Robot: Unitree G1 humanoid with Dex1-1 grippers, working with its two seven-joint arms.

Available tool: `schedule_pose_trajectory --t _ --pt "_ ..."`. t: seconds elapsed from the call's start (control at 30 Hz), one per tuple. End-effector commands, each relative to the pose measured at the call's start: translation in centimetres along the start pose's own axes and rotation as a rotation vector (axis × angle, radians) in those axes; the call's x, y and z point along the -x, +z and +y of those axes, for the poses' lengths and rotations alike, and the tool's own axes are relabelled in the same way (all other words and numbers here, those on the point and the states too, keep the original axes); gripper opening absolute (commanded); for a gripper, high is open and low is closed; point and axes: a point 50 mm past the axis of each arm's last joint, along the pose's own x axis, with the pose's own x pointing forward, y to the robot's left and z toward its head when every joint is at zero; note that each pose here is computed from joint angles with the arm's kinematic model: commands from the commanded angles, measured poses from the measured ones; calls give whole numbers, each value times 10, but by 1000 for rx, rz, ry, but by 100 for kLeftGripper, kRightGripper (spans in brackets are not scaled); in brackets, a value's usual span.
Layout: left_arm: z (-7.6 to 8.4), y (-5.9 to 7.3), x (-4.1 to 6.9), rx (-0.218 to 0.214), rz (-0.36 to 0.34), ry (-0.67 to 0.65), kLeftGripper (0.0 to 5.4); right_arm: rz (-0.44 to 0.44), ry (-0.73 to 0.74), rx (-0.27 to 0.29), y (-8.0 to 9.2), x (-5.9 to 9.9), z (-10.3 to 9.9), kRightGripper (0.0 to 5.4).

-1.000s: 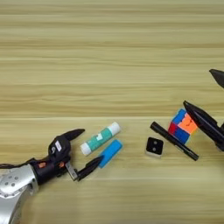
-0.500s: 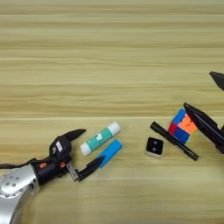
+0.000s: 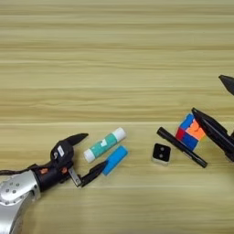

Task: Move the objects on the table

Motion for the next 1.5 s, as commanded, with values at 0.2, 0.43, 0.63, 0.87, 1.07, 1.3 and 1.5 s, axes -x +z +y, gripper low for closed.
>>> schedule_pose_trajectory --t 0.2,0.43,0.63,0.87,1.07,1.3,1.5 --pt "7 2 -1 -29 4 20 540 2 9 5 1 -1 -1 536" --pt "13 2 -1 -38 19 58 540 5 9 4 0 0 -1 536" --pt "16 1 -1 -57 37 76 540 4 10 0 0 0 -1 536" --pt "15 1 -1 -69 53 73 540 2 12 -1 1 0 0 536" --pt "14 0 -1 -71 60 63 540 0 11 -2 1 0 0 536" --pt "11 0 -2 -66 64 35 540 -3 14 0 2 -1 0 536" --pt "9 0 -2 -61 60 19 486 -3 13 1 2 -1 0 540"
